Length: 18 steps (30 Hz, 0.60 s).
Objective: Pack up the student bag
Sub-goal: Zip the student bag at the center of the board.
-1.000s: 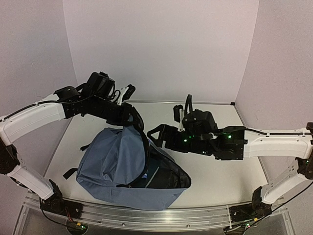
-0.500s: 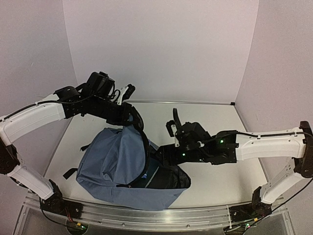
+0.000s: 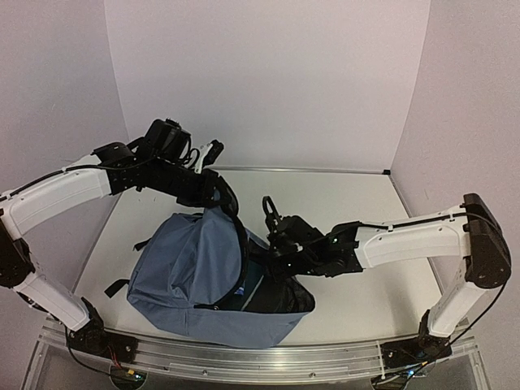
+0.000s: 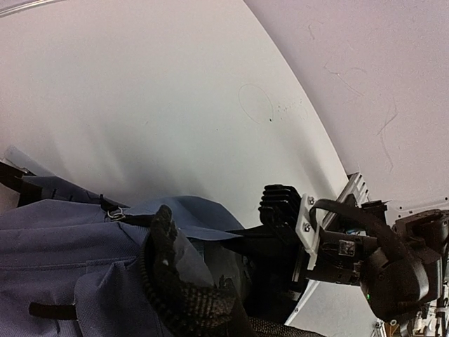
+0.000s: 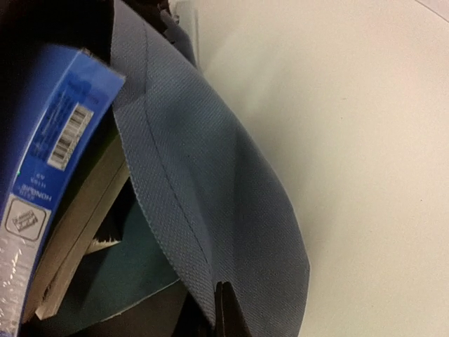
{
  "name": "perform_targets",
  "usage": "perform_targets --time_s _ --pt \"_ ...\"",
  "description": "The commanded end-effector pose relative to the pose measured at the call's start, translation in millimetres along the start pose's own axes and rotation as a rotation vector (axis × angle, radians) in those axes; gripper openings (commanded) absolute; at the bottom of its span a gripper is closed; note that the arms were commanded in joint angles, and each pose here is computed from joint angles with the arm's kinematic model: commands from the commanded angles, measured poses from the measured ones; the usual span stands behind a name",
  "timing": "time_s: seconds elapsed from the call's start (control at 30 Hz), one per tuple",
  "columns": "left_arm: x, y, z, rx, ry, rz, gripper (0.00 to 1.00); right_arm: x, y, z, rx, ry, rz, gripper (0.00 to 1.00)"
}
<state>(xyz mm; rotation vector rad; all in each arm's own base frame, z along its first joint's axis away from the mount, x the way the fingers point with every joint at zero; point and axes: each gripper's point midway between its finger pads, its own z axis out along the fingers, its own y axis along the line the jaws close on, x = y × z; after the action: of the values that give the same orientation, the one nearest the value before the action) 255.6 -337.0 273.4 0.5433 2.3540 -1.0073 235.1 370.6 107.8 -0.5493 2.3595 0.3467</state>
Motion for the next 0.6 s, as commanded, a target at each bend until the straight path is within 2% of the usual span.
perform_targets --time_s 0.0,0.17,0.33,0.4,0.43,0.47,0.53,0.57 --pt "-49 -14 -15 0.064 -0.121 0.053 0.0 -53 -16 4 0.014 -0.138 0.188 0.0" --pt "-73 0 -4 0.081 -0.114 0.057 0.0 -92 -25 15 -0.092 -0.217 0.327 0.0" --pt "-82 8 23 0.094 -0.067 0.068 0.0 -114 -33 30 -0.099 -0.248 0.345 0.0" --pt "-80 8 31 0.11 -0.04 0.061 0.0 -121 -38 27 -0.092 -0.263 0.345 0.04" --pt "-79 9 34 0.114 -0.026 0.055 0.04 -124 -42 24 -0.082 -0.275 0.347 0.1" --pt "-76 9 36 0.119 -0.011 0.047 0.13 -125 -48 19 -0.07 -0.286 0.347 0.21" --pt "-71 11 35 0.118 0.004 0.033 0.37 -125 -63 6 -0.035 -0.306 0.351 0.43" --pt "-68 12 32 0.111 0.001 0.029 0.49 -123 -73 -1 -0.007 -0.314 0.355 0.48"
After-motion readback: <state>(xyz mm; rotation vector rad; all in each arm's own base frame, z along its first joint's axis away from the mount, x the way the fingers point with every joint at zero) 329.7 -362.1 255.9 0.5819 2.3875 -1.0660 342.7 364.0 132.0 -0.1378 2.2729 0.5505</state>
